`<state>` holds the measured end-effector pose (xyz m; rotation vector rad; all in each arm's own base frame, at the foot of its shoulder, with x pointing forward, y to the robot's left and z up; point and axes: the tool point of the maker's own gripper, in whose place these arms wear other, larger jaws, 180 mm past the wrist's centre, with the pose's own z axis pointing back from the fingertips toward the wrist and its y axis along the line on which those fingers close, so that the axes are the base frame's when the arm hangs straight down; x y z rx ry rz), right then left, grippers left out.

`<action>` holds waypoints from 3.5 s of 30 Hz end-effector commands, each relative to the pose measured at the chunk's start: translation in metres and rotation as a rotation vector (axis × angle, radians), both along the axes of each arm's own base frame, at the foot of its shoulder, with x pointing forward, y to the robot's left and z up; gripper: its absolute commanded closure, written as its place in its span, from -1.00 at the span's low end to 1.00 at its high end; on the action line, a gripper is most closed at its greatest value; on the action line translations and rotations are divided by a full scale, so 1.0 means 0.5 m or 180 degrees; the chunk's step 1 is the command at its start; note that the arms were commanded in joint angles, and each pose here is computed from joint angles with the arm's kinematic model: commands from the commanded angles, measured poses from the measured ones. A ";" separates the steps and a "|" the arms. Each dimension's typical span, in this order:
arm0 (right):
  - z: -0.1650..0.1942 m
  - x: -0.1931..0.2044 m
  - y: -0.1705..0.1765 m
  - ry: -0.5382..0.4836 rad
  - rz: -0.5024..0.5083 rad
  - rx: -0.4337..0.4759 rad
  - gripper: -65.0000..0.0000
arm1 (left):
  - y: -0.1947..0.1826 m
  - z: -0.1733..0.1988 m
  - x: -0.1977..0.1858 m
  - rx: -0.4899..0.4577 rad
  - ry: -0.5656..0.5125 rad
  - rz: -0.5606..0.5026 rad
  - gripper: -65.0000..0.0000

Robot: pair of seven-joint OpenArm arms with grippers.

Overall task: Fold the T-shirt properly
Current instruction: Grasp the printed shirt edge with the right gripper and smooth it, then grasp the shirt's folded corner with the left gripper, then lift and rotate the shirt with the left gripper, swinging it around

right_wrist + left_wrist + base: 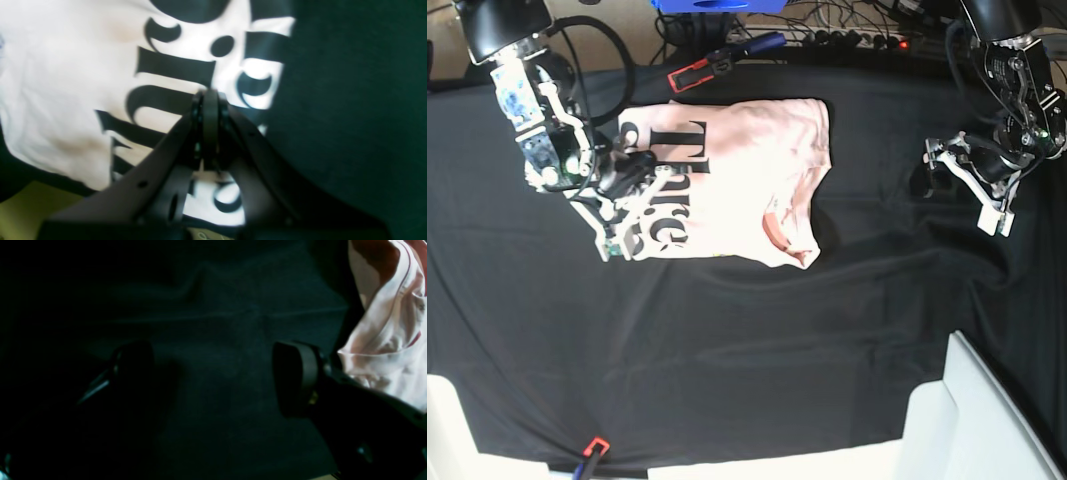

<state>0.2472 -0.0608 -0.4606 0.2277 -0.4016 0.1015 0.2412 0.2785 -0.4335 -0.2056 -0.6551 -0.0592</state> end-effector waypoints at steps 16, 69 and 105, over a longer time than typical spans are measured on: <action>0.067 0.025 -0.019 -0.0177 0.0095 -0.0033 1.00 | -0.220 0.039 0.042 -0.0309 -0.0232 -0.0675 -0.64; 0.062 -0.001 -0.079 0.0009 -0.0303 -0.0011 1.00 | -0.408 -0.061 0.036 -0.1812 0.0446 -0.0372 -0.65; 0.062 0.000 -0.087 0.0000 -0.0316 -0.0032 1.00 | -0.473 -0.099 0.065 -0.1365 0.0633 -0.0721 1.00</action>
